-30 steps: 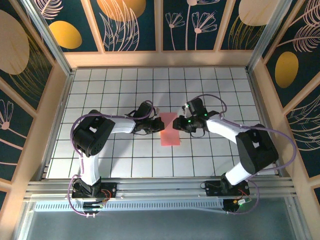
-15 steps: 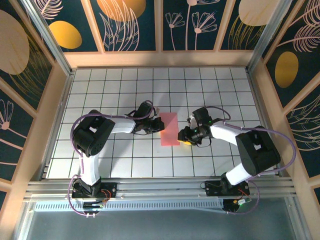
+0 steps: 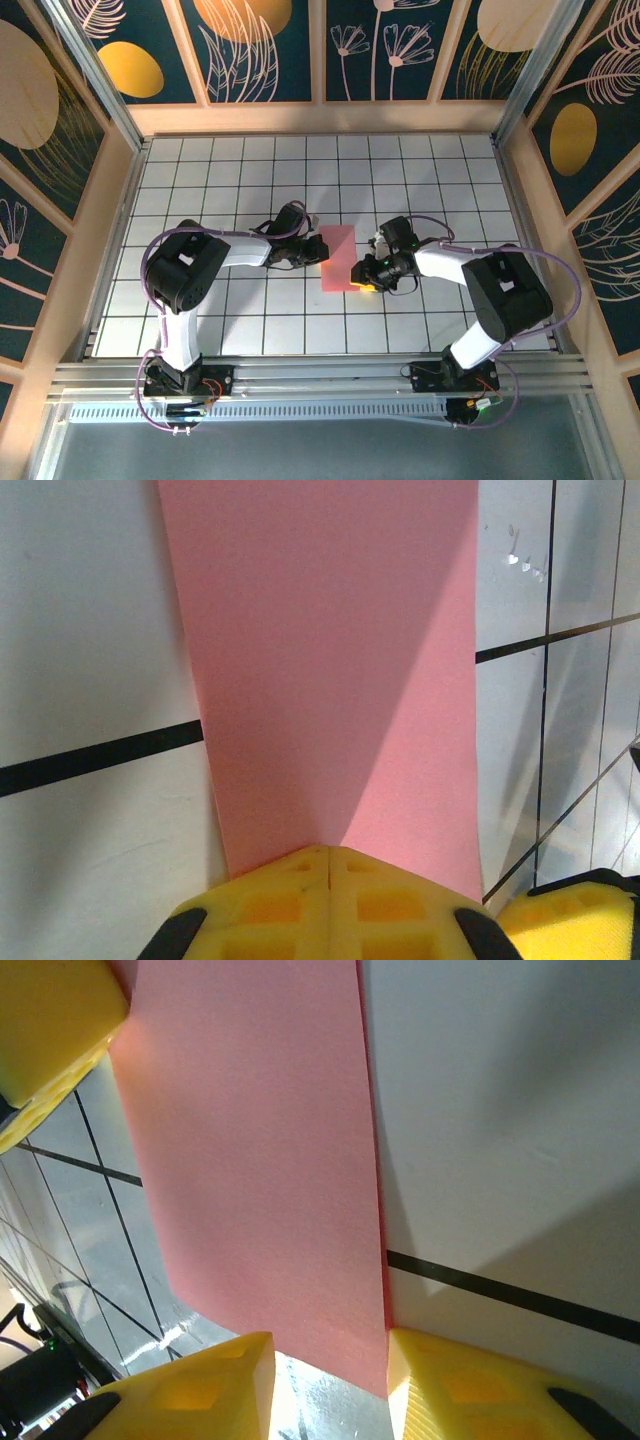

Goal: Fold a paper plane with a square sheet of paper (fold left side to right side)
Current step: Fold the triangle a second time at the center of the table.

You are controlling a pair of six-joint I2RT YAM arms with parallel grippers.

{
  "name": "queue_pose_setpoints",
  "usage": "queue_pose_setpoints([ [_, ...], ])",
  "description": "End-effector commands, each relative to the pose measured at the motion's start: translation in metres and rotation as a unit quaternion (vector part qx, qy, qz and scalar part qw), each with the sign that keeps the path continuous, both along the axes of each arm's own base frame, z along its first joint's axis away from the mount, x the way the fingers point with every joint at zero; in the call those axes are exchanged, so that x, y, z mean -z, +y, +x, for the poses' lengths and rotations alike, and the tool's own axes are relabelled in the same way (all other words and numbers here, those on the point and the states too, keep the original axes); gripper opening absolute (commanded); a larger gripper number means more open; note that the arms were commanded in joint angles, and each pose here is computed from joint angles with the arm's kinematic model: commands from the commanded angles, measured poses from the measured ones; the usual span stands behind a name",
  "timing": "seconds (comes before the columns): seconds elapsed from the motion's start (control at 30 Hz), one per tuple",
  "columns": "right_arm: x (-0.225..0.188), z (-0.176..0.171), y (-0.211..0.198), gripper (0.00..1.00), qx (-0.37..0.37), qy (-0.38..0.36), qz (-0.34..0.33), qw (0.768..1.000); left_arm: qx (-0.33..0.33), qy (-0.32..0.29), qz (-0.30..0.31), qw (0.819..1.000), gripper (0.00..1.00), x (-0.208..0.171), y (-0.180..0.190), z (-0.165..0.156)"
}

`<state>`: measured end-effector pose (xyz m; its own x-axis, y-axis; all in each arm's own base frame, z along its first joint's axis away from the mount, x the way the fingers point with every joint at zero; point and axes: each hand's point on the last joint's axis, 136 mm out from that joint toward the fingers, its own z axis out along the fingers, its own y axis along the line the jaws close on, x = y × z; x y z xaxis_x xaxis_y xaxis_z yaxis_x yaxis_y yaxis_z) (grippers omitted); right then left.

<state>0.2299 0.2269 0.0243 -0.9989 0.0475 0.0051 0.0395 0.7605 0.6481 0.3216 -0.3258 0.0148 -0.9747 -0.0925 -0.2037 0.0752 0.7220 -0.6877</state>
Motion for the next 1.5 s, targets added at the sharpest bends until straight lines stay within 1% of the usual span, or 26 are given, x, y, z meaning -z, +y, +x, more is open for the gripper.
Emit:
queue_pose_setpoints([
  [0.0, 0.001, 0.000, 0.006, 0.33, 0.000, 0.001, 0.015, 1.000, 0.002, 0.015, 0.023, 1.000, 0.00, 0.018, 0.005, -0.005],
  [0.27, -0.006, 0.015, 0.013, 0.32, 0.013, -0.015, 0.044, 0.999, 0.004, 0.015, 0.023, 1.000, 0.00, 0.019, 0.005, -0.007],
  [0.47, -0.012, 0.036, 0.017, 0.31, 0.023, -0.033, 0.061, 0.997, 0.005, 0.015, 0.022, 1.000, 0.00, 0.018, 0.004, -0.008],
  [1.0, -0.016, 0.082, 0.017, 0.29, 0.037, -0.068, 0.081, 0.994, 0.010, 0.008, 0.015, 1.000, 0.00, 0.012, 0.000, -0.007],
  [1.2, -0.012, 0.092, 0.016, 0.26, 0.034, -0.067, 0.081, 0.994, 0.011, -0.002, 0.006, 1.000, 0.00, 0.003, -0.005, -0.001],
  [1.37, -0.008, 0.091, 0.014, 0.23, 0.035, -0.064, 0.077, 0.994, 0.013, -0.012, 0.003, 1.000, 0.06, -0.004, -0.008, 0.003],
  [1.47, -0.007, 0.090, 0.011, 0.18, 0.038, -0.063, 0.076, 0.994, 0.012, -0.026, 0.002, 1.000, 0.08, -0.013, -0.009, 0.008],
])
